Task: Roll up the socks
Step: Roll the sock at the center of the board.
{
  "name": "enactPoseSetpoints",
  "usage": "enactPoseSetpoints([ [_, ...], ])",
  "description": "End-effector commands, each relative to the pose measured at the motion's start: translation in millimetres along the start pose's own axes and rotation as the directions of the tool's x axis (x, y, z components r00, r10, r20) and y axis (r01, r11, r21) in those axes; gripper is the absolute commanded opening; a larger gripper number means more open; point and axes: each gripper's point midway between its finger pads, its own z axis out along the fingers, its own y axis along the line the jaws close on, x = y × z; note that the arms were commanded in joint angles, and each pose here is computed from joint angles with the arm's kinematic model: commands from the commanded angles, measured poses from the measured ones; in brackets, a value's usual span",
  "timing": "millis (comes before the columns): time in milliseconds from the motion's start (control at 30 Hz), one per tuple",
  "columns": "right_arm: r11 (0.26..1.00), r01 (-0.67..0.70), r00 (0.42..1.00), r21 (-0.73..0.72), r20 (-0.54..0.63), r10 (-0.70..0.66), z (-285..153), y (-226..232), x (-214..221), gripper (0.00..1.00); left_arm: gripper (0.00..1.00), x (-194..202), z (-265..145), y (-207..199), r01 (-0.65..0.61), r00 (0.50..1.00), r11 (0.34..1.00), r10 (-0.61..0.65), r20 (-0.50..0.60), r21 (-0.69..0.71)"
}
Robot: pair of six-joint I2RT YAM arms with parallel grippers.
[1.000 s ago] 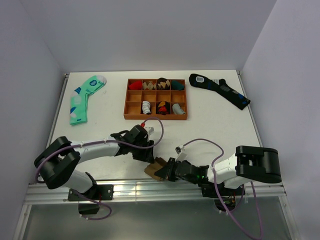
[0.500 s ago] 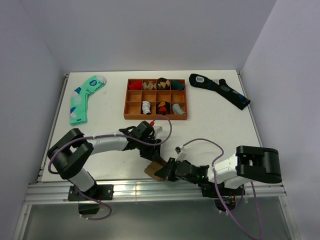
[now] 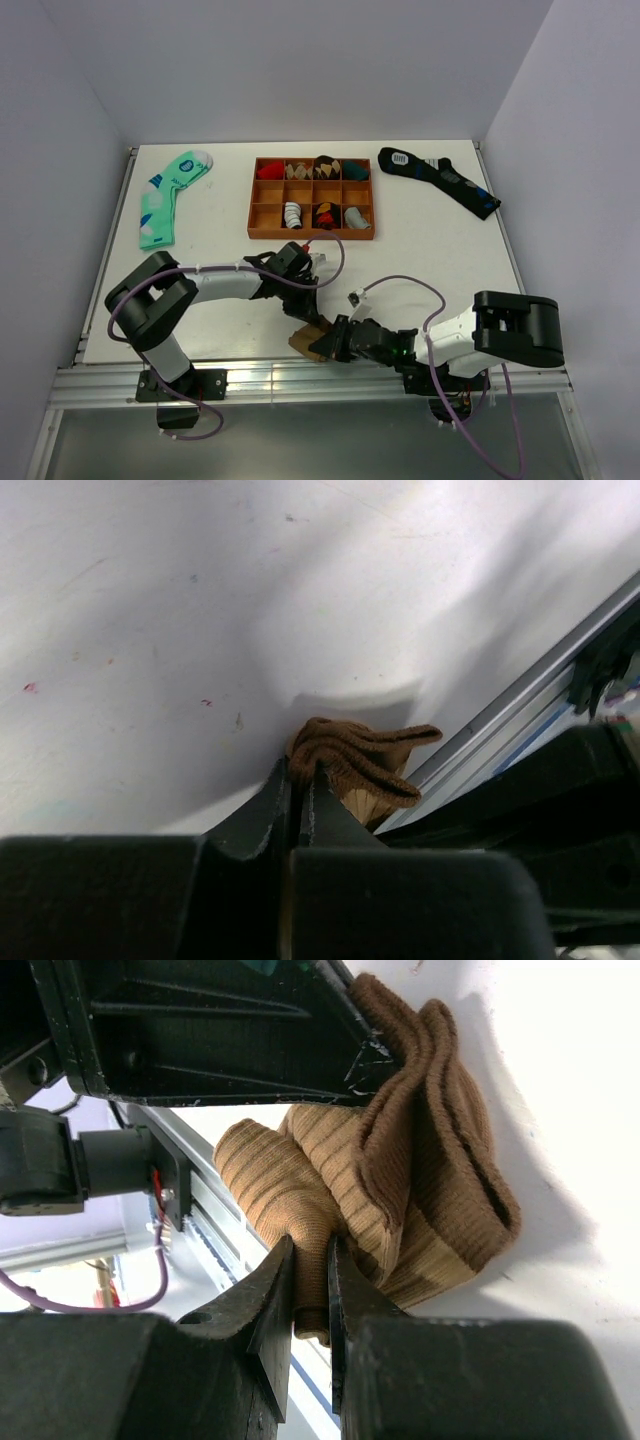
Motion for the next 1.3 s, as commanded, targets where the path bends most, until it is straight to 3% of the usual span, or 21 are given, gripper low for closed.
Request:
enactPoseSetpoints([
  [0, 0.912, 0.226, 0.962, 0.342, -0.227, -0.153, -28.3, -106.7, 30.7, 0.02, 0.0, 4.2, 4.3, 54.1, 0.116, 0.993, 0.968, -0.106, 0.053, -0.223],
  [200, 0.922, 0.257, 0.948, 0.29, -0.259, -0.183, -18.4, -89.0, 11.2, 0.01, 0.0, -10.7, -19.2, 86.6, 0.282, 0.951, 0.917, -0.229, 0.206, -0.283],
  [433, 0.915, 0.302, 0.924, 0.266, -0.317, -0.213, -11.4, -66.9, -19.3, 0.0, 0.0, -25.6, -38.8, 99.1, 0.42, 0.878, 0.871, -0.319, 0.358, -0.253],
  [733, 0.951, 0.262, 0.839, 0.167, -0.527, -0.138, -5.7, -55.6, -16.5, 0.01, 0.0, -42.2, -42.1, 91.8, 0.442, 0.853, 0.872, -0.335, 0.401, -0.211],
  [1033, 0.954, 0.218, 0.753, 0.207, -0.657, -0.029, -10.5, -65.7, -13.1, 0.01, 0.01, -46.8, -50.4, 85.2, 0.428, 0.829, 0.892, -0.324, 0.455, -0.145],
  [1267, 0.946, 0.188, 0.693, 0.262, -0.719, 0.061, -17.0, -70.8, -19.0, 0.0, 0.13, -47.5, -64.3, 69.7, 0.397, 0.789, 0.917, -0.318, 0.526, -0.042],
])
